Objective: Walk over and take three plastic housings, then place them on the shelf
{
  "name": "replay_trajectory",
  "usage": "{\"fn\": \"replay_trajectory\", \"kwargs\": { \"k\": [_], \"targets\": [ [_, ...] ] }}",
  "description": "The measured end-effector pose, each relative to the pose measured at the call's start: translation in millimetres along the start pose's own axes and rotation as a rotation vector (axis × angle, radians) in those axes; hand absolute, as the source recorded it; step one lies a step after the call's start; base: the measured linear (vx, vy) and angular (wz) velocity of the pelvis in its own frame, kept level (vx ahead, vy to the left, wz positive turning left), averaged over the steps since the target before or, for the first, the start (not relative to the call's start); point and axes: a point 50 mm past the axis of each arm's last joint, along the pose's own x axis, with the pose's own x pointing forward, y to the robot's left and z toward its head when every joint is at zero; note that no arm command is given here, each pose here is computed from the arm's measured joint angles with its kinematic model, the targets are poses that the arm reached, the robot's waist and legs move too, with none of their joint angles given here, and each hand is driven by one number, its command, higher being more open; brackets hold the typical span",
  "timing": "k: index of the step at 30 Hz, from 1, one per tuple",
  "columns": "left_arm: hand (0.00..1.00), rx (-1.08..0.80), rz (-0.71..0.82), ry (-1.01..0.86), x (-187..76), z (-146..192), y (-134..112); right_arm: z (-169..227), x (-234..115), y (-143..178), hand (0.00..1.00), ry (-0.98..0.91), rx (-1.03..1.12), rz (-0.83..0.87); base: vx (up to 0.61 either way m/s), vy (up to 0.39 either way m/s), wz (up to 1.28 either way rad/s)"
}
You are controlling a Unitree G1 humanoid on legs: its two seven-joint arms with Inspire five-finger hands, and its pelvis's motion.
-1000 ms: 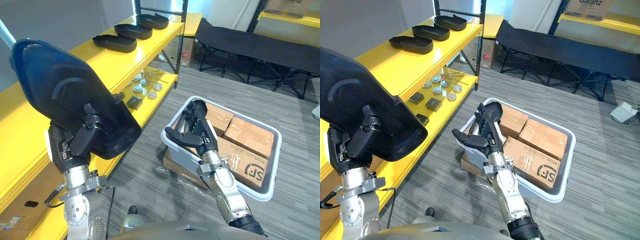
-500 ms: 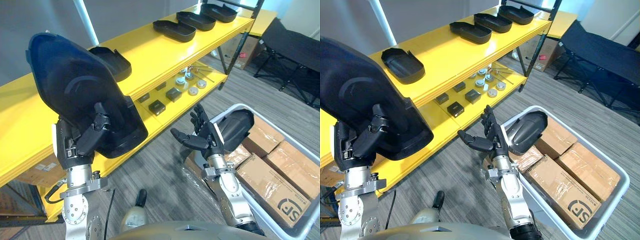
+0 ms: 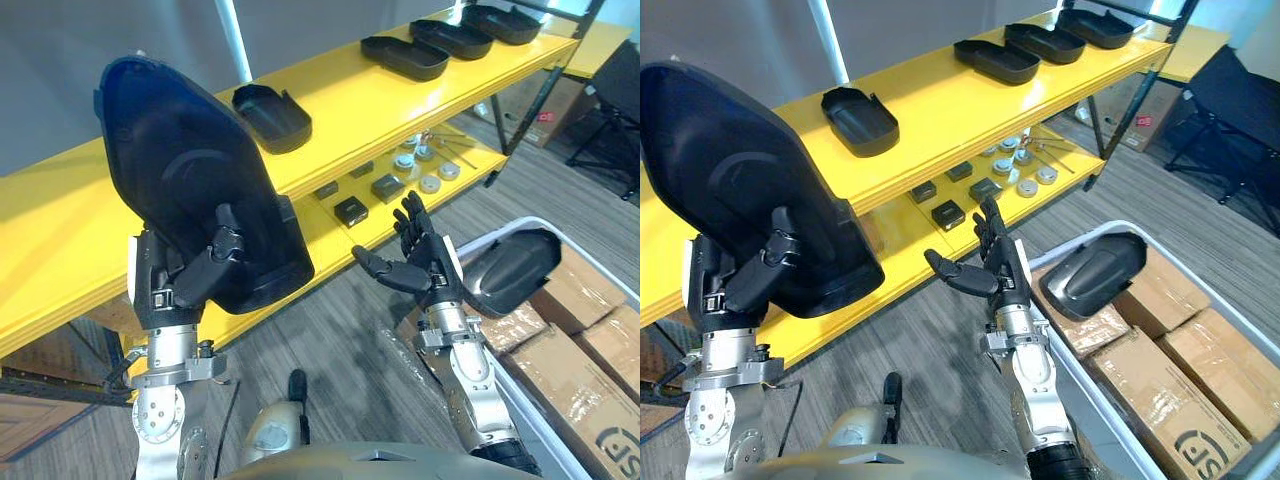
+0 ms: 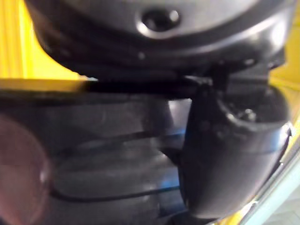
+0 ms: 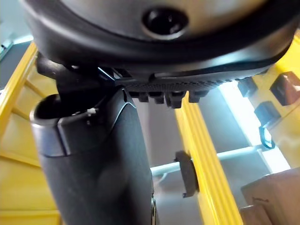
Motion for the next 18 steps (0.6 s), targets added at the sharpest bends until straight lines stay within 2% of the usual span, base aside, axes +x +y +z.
{"fn": "replay_trajectory", "kwargs": {
  "k": [4, 7, 10, 14, 18],
  "targets": [
    [0.00, 0.014, -0.035, -0.009, 2.4, 1.3, -0.2, 6.3, -0.1, -7.4, 1.00, -0.051, 0.030, -0.060, 0.17, 0.182, 0.41],
    [0.00, 0.042, -0.037, -0.058, 18.8, 3.9, 4.2, 21.8, 7.8, -1.3, 1.00, -0.157, 0.096, -0.021, 0.32, 0.069, 0.70],
    [0.00, 0.014, -0.052, -0.117, 40.1, 3.8, -2.1, 49.2, 17.0, 6.6, 1.00, -0.300, 0.093, 0.026, 0.23, 0.022, 0.65],
    [0.00, 0.006, -0.049, -0.123, 53.9, -1.2, -8.7, 91.4, 37.0, 18.1, 1.00, -0.506, 0.058, 0.076, 0.20, -0.131, 0.87],
    [0.00, -0.009, -0.007, -0.069, 49.2, -11.9, -6.1, 108.2, 44.9, 19.0, 1.00, -0.571, 0.009, 0.135, 0.24, -0.269, 0.63]
  ]
}}
